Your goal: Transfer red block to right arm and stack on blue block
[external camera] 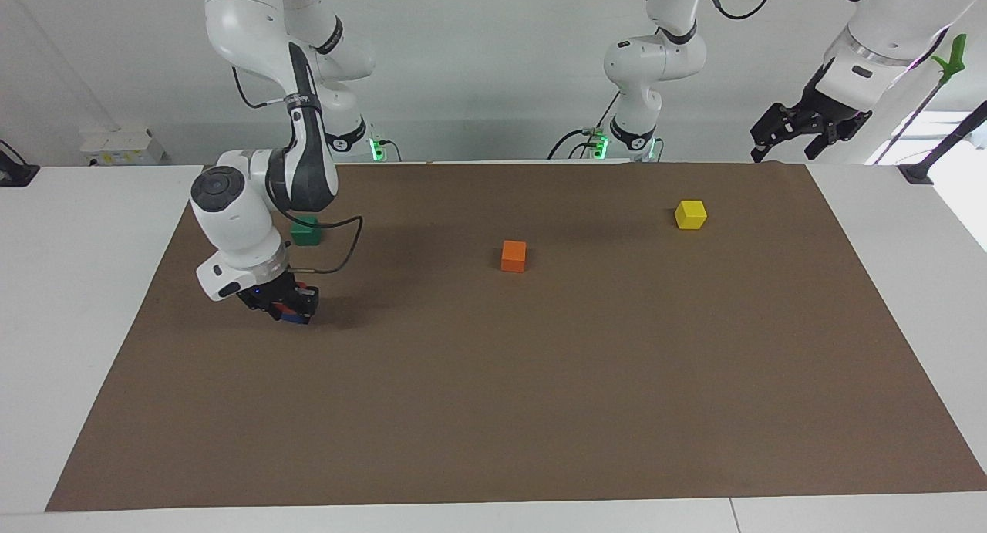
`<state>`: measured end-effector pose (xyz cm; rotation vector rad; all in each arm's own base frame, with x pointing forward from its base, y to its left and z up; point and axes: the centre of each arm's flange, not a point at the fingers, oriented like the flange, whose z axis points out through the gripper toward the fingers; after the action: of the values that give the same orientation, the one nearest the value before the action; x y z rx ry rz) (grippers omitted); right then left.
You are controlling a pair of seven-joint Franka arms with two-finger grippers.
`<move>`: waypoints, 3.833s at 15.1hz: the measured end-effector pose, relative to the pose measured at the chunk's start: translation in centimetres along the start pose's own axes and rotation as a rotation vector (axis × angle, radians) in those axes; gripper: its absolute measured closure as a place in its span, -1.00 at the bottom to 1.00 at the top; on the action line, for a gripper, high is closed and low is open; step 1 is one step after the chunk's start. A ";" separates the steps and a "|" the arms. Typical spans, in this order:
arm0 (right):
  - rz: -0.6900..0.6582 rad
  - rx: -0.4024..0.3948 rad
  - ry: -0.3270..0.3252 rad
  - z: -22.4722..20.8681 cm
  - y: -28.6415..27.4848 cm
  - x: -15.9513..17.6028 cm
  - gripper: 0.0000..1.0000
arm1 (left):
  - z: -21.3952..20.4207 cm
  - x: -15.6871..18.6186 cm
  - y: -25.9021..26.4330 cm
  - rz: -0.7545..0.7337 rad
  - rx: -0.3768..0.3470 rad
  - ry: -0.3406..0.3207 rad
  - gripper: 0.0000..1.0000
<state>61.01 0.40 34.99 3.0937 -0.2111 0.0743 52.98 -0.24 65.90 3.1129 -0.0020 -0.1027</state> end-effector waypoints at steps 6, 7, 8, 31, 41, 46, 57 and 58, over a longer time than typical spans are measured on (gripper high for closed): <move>0.007 -0.009 -0.022 1.0 0.8 -0.6 -0.11 | 0.9 0.5 1.6 0.057 0.002 0.001 -1.00; 0.006 -0.012 -0.030 1.4 0.8 -0.8 -0.11 | 1.1 0.5 1.8 0.062 0.002 -0.003 -1.00; 0.002 -0.020 -0.035 1.6 0.9 -1.0 -0.11 | 1.2 0.6 1.9 0.064 0.002 -0.006 -1.00; 0.073 -0.049 -0.024 1.5 1.4 -0.8 -1.00 | 1.1 0.5 2.5 0.073 0.003 -0.005 -1.00; 0.033 -0.003 0.070 -17.1 1.4 2.5 -1.00 | -0.3 -0.5 2.3 0.069 0.005 0.022 -1.00; 0.016 0.046 0.066 -24.6 0.9 -0.9 -1.00 | -0.7 -0.8 2.2 0.068 0.005 0.032 -1.00; -0.124 0.029 -0.112 -29.6 3.3 -4.6 -1.00 | -8.4 -10.6 2.7 0.070 0.023 0.084 -1.00; -0.121 0.028 -0.113 -29.6 3.6 -4.5 -1.00 | -8.3 -11.0 2.7 0.070 0.023 0.061 -1.00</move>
<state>54.70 -1.23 64.39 3.1326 -0.0259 -0.1031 42.56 -2.69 74.99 3.1334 -0.1111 -0.0066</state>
